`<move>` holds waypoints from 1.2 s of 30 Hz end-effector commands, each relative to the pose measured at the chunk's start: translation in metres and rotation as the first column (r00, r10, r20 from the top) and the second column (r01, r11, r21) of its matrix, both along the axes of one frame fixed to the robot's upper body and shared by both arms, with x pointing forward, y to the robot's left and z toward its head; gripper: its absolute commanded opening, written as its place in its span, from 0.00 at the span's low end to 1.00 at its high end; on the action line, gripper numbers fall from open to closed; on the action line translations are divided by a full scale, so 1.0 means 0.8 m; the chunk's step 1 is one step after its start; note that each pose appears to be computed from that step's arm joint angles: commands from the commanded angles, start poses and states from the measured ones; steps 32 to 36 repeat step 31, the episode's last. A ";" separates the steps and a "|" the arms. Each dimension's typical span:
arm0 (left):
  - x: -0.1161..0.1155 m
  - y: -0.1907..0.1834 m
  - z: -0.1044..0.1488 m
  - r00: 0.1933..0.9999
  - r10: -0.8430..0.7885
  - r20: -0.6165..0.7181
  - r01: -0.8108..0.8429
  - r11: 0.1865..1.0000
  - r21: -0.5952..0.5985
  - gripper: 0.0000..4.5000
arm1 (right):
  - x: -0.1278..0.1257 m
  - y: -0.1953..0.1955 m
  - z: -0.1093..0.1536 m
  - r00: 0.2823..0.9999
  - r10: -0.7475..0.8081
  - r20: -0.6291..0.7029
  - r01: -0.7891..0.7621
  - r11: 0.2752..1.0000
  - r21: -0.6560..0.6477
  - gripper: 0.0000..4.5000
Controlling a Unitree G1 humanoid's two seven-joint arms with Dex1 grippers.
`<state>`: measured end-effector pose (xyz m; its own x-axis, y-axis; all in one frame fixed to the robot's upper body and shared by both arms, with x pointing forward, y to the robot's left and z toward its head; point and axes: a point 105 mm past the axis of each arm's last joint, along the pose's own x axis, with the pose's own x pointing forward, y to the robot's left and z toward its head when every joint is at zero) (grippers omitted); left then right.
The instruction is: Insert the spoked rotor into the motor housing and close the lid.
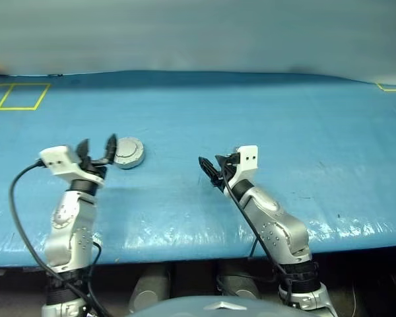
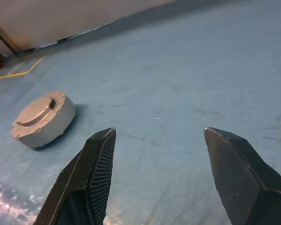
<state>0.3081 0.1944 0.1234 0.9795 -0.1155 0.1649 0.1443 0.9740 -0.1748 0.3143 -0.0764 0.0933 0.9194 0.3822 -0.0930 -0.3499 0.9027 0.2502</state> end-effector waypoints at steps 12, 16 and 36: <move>-0.045 -0.029 -0.038 0.980 0.199 0.008 -0.196 0.959 0.203 0.99 | -0.042 -0.086 -0.014 0.900 -0.385 0.205 0.433 0.839 -0.329 0.70; -0.047 -0.034 -0.045 0.982 0.186 -0.019 -0.181 0.973 0.143 0.99 | -0.046 -0.080 -0.020 0.902 -0.382 0.200 0.430 0.834 -0.345 0.70; -0.038 -0.027 -0.040 0.978 0.207 0.008 -0.206 0.972 0.116 0.99 | -0.030 -0.080 -0.012 0.901 -0.359 0.242 0.428 0.828 -0.363 0.70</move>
